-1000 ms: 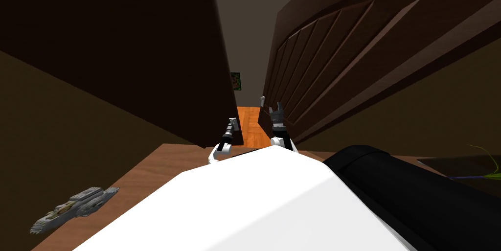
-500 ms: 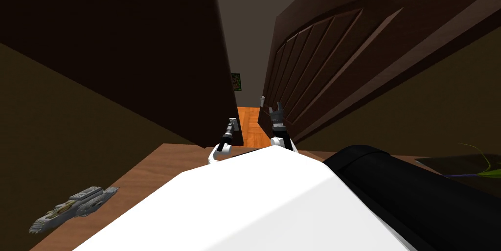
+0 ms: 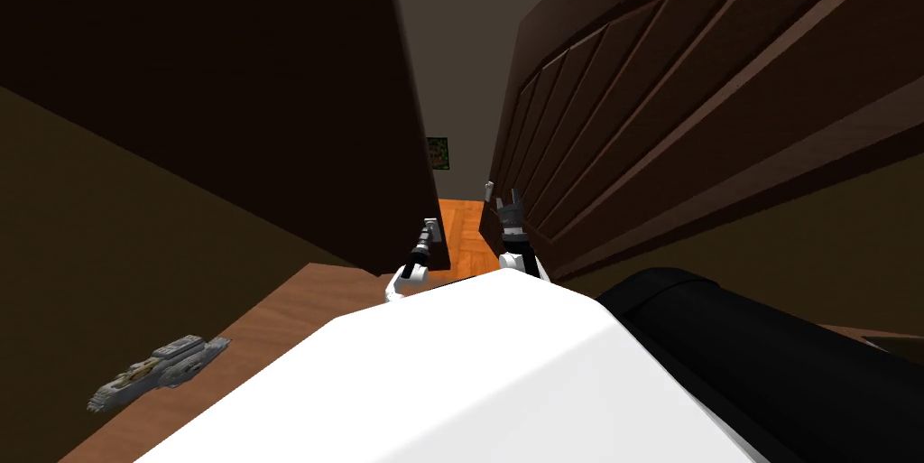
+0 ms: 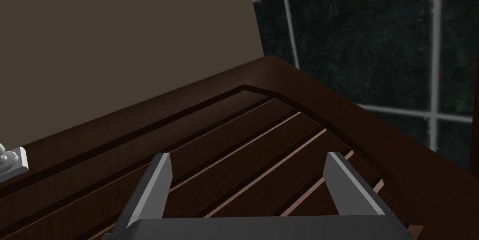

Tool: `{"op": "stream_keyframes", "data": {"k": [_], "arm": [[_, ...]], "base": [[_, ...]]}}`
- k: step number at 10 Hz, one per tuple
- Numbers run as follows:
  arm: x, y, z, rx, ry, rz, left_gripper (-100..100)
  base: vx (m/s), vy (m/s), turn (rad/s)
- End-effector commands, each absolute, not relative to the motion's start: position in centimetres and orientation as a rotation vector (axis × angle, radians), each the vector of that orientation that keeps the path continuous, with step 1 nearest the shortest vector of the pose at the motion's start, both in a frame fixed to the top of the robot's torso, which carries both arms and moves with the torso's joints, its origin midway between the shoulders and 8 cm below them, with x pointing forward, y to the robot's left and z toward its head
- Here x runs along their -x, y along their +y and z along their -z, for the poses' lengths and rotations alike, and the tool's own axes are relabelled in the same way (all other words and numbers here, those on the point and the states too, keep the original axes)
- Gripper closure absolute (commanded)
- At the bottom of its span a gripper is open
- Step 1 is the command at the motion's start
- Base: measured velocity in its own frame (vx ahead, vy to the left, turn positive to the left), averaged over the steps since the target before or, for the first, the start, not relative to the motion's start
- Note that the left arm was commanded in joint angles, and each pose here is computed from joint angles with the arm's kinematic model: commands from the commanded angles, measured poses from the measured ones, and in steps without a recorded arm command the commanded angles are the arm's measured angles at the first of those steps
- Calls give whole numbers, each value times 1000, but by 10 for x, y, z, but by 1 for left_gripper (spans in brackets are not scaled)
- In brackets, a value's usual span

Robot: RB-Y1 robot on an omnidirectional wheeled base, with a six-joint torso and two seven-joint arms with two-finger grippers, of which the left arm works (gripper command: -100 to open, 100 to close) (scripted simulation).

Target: Push the door open

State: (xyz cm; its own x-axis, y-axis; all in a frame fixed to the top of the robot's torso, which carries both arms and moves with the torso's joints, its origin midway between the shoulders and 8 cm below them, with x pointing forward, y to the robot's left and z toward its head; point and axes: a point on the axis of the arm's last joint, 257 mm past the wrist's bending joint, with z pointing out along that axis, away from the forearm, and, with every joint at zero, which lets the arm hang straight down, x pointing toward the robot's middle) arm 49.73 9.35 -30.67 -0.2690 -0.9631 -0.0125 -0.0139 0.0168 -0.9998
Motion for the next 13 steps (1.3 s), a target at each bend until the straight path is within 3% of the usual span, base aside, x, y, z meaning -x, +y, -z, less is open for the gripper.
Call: {"op": "stream_keyframes", "data": {"k": [1, 8, 9, 13], "arm": [[-503, 104, 302, 1057, 1414, 1372, 100], [-515, 106, 305, 1045, 1419, 1348, 100], [-511, 107, 304, 1046, 1420, 1352, -100], [-508, 104, 302, 1052, 1416, 1363, -100]], "base": [[169, -106, 139], [163, -99, 228], [-40, -77, 119], [-210, -4, 15]]}}
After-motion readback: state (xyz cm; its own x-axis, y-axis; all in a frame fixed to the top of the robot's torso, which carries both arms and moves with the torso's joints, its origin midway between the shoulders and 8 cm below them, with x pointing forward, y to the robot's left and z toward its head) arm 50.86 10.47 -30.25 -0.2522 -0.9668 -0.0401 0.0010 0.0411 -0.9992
